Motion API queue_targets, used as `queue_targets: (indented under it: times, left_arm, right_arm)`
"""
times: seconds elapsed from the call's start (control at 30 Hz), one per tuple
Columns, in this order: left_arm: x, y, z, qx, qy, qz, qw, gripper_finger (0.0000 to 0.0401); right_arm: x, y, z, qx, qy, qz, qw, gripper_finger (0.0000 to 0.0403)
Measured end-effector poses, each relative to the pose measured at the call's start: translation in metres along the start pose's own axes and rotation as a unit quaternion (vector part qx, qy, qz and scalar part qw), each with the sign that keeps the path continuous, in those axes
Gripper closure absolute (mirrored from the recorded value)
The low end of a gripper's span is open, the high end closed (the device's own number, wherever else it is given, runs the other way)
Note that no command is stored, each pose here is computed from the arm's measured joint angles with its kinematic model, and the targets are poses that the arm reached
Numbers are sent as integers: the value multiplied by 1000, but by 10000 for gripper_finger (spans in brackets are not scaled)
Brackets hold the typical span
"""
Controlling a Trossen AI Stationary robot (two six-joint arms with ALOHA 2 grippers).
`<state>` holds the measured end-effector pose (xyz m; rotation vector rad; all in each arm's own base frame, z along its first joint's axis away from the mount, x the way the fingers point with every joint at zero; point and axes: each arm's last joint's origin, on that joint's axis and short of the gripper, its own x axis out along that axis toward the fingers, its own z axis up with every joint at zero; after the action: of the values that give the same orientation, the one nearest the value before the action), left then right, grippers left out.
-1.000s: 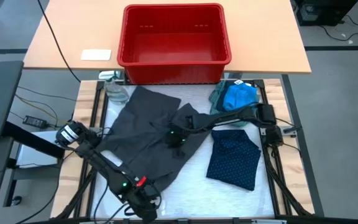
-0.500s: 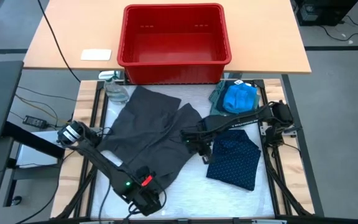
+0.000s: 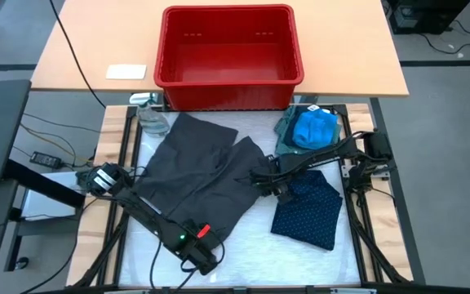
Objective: Fold laundry
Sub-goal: Fold the gray shorts
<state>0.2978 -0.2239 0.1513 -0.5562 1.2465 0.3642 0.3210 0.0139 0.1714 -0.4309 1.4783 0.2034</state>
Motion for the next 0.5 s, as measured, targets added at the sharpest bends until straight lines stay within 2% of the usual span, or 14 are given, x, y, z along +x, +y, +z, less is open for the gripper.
queue_targets:
  times: [0.13,0.17,0.27,0.37,0.4,0.5]
  left_arm:
    - [-5,-4,5,-14,15,-17,1000,372]
    - [-7,-7,6,-28,18,-23,999,383]
    - [-18,-19,10,-58,21,-52,997,387]
    - [-38,-40,12,-55,15,-95,994,391]
    - [-47,-48,12,-45,10,-113,993,391]
    - [-76,-68,11,-24,-3,-157,987,393]
  right_arm:
    - [28,-4,-14,-17,-6,-24,1000,207]
    - [31,-6,-17,-13,-15,-28,999,214]
    - [34,-8,-20,-7,-24,-6,1000,266]
    - [24,-4,-22,-2,-15,55,998,362]
    - [18,-1,-25,-8,-7,83,996,381]
    - [-12,5,-27,-33,-2,124,992,386]
